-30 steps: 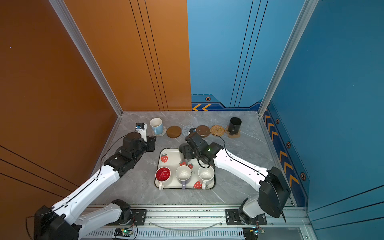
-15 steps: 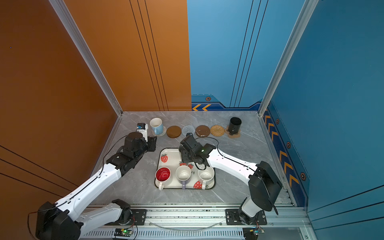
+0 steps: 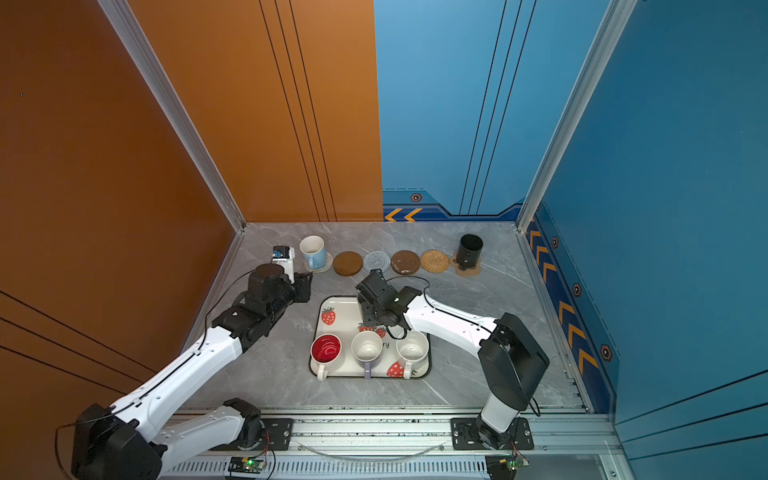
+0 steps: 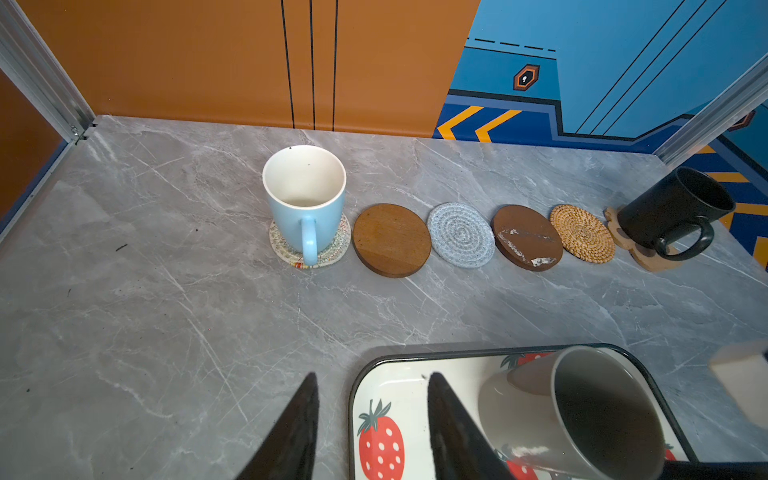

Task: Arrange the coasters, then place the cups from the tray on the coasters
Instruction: 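Lower the right gripper into the grey mug's opening and grip it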

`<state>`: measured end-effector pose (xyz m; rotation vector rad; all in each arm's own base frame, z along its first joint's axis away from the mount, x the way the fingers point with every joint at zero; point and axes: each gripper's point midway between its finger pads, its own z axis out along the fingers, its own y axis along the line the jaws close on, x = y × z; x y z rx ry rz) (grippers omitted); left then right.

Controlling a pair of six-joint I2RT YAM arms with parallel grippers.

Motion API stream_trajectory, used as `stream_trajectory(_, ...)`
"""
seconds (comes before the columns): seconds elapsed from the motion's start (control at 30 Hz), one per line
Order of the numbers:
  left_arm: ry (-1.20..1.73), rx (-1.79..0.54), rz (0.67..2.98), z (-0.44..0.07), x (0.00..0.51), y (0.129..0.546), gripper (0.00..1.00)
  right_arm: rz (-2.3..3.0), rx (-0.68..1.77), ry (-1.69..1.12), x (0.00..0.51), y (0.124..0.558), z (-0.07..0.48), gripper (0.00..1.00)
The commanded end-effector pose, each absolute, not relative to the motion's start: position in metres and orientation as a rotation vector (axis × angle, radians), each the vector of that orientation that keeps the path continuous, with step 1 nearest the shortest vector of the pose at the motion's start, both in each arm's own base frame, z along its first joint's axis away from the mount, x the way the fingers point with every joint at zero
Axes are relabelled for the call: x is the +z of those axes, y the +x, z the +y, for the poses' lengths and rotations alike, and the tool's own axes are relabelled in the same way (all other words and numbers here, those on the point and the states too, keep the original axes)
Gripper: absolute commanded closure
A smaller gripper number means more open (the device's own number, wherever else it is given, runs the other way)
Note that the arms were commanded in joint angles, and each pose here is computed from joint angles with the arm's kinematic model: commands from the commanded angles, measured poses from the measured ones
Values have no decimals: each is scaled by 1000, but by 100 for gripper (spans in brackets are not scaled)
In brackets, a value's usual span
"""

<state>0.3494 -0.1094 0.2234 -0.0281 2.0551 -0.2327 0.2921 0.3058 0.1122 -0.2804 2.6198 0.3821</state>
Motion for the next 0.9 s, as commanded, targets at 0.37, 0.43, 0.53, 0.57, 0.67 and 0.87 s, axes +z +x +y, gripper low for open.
stream_trajectory(0.37,-36,-258,2075,-109,214,354,56,2637,384,-211,105,305,307,59)
stream_trajectory(0.43,-37,-258,2075,-108,214,354,56,2638,387,-209,104,305,308,59)
stream_trajectory(0.53,-40,-255,2077,-107,214,354,56,2639,383,-206,102,307,308,59)
stream_trajectory(0.57,-39,-256,2078,-108,213,355,56,2640,382,-205,102,306,308,60)
stream_trajectory(0.67,-39,-258,2081,-108,212,355,56,2643,380,-199,100,307,308,60)
stream_trajectory(0.87,-35,-264,2081,-109,213,355,56,2643,382,-194,99,309,309,61)
